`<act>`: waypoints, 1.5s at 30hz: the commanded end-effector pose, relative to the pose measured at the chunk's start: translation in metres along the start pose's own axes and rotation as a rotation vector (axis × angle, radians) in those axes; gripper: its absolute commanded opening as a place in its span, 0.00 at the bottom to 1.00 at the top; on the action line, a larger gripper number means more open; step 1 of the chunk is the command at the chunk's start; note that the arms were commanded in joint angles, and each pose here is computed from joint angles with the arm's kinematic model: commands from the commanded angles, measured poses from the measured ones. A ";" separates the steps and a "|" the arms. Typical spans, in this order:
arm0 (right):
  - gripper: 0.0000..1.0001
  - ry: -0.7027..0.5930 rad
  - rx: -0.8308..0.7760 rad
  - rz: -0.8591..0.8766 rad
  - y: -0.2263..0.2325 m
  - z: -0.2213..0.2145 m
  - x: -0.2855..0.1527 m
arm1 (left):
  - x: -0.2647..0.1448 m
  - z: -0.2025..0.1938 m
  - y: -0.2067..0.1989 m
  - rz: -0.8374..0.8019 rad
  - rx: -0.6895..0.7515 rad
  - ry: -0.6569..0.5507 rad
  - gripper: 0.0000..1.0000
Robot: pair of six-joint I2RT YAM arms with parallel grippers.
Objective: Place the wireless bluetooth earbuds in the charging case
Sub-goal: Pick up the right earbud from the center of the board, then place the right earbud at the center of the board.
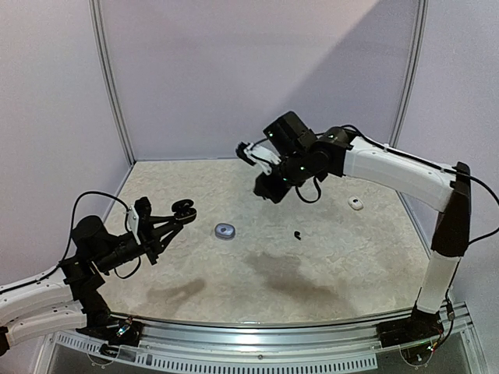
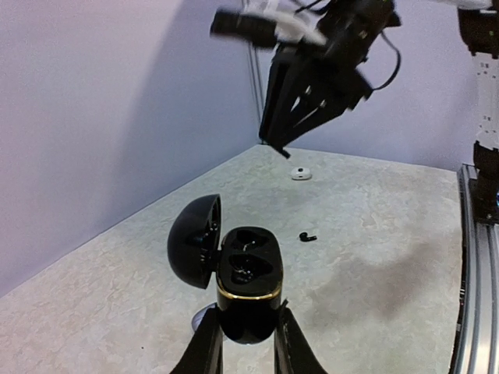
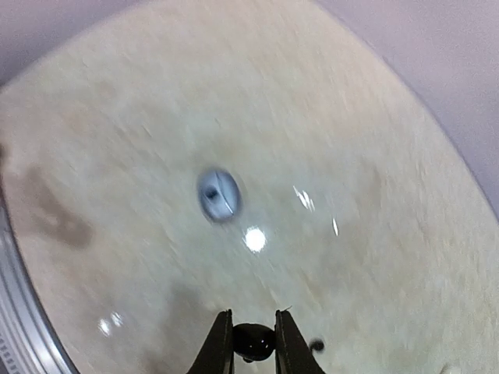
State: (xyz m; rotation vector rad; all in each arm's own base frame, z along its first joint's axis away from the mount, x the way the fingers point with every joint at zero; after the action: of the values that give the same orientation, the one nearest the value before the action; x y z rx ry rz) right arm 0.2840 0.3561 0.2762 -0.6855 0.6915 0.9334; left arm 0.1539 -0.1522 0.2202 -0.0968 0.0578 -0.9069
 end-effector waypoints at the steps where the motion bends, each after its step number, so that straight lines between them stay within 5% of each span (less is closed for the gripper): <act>1: 0.00 -0.511 -0.062 -0.018 0.021 0.084 -0.058 | -0.003 0.010 0.010 0.109 0.022 -0.064 0.00; 8: 0.00 -0.918 -0.254 0.051 0.085 0.120 -0.087 | -0.007 0.023 0.007 0.086 0.028 -0.138 0.00; 19: 0.00 -1.131 -0.465 0.168 0.117 0.116 -0.084 | -0.014 0.038 -0.010 -0.057 0.102 -0.226 0.00; 45: 0.00 -1.008 -0.614 0.170 0.132 0.105 -0.040 | -0.013 0.044 -0.018 -0.130 0.021 -0.253 0.00</act>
State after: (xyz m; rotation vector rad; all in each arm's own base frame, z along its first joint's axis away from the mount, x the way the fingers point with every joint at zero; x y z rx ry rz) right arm 0.1744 0.4659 0.3518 -0.5426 -0.4973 1.4842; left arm 0.1379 -0.1497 0.2634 -0.1888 -0.1789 -1.0116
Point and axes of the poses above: each gripper's point midway between its finger pads, its own x axis out along the fingers, its own y axis along the line the jaws close on, z = x × y, the point moved 8 cm from there along -x, back along the fingers, and after that the axes turned 13 degrees about -x, right-handed, at the moved point
